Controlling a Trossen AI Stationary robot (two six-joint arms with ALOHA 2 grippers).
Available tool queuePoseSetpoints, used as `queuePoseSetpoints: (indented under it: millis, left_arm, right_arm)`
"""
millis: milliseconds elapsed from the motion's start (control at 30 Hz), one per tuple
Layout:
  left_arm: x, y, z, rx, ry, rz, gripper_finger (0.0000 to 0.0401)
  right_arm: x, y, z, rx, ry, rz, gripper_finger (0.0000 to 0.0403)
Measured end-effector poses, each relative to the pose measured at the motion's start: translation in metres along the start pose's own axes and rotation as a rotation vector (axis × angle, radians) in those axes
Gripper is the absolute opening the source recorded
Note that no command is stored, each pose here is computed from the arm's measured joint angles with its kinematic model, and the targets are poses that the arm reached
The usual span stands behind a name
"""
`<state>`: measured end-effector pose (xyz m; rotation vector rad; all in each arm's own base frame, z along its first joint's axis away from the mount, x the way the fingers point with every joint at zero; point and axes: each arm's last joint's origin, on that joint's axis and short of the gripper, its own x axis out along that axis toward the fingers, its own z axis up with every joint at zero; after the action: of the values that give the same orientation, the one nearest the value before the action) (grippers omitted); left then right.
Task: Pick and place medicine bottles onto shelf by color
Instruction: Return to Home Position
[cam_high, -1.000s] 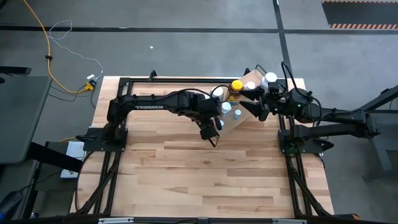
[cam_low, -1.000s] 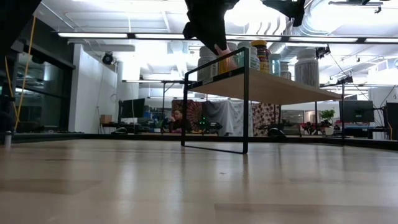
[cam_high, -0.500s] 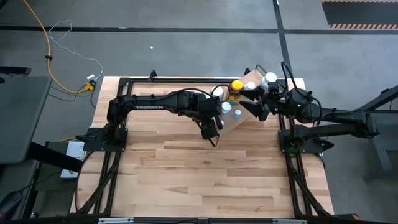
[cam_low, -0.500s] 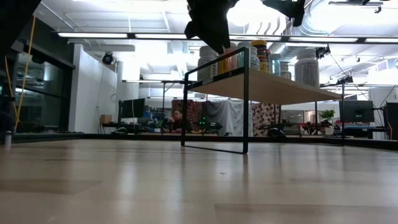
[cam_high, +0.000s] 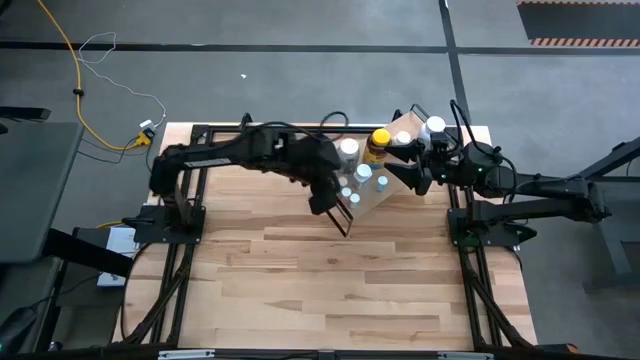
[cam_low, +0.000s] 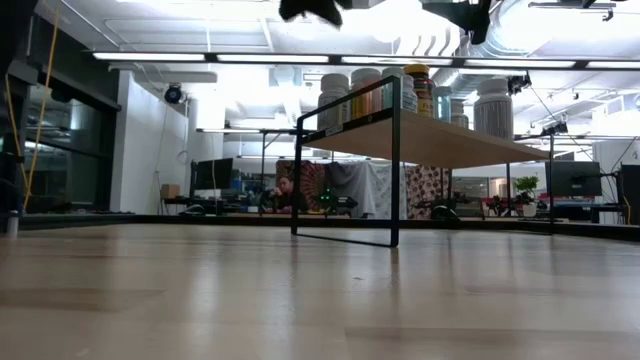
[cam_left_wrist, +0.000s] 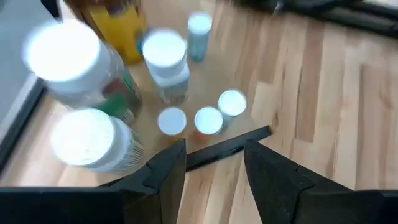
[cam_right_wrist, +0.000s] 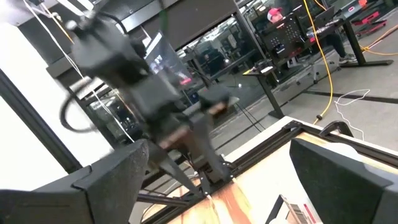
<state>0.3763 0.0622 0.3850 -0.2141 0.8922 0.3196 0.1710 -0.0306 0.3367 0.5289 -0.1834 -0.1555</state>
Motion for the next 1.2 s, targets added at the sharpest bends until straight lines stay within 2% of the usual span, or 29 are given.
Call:
queuePoseSetpoints:
  millis: [167,333,400,533,767,1000,1200]
  left_arm:
    - [-0.040,-0.012,-0.003,0.066,-0.157,0.027,0.0119]
    - [-0.055,-0.025,-0.026,0.119,-0.345,0.051,0.0026]
    - [-0.056,-0.027,-0.040,0.109,-0.433,0.032,0.0008]
    - [-0.061,-0.021,-0.078,0.052,-0.562,-0.028,0.0010]
    - [-0.070,0.009,-0.146,0.002,-0.734,-0.140,0.0002]
    - [-0.080,0.048,-0.194,-0.097,-0.833,-0.128,0.0000]
    - [-0.075,0.062,-0.228,-0.177,-0.865,-0.135,0.0000]
  right_arm:
    - [0.000,0.000,0.000,0.000,0.003,-0.002,0.0383]
    - [0.000,0.000,-0.001,0.000,0.007,-0.004,0.0383]
    - [0.000,-0.001,-0.001,0.000,0.014,-0.008,0.0383]
    - [0.001,-0.001,-0.002,-0.001,0.019,-0.012,0.0383]
    - [0.002,-0.002,-0.003,-0.001,0.022,-0.015,0.0383]
    - [0.002,-0.002,-0.002,0.060,0.016,-0.014,0.0383]
    - [0.002,-0.002,-0.003,0.059,0.026,-0.021,0.0378]
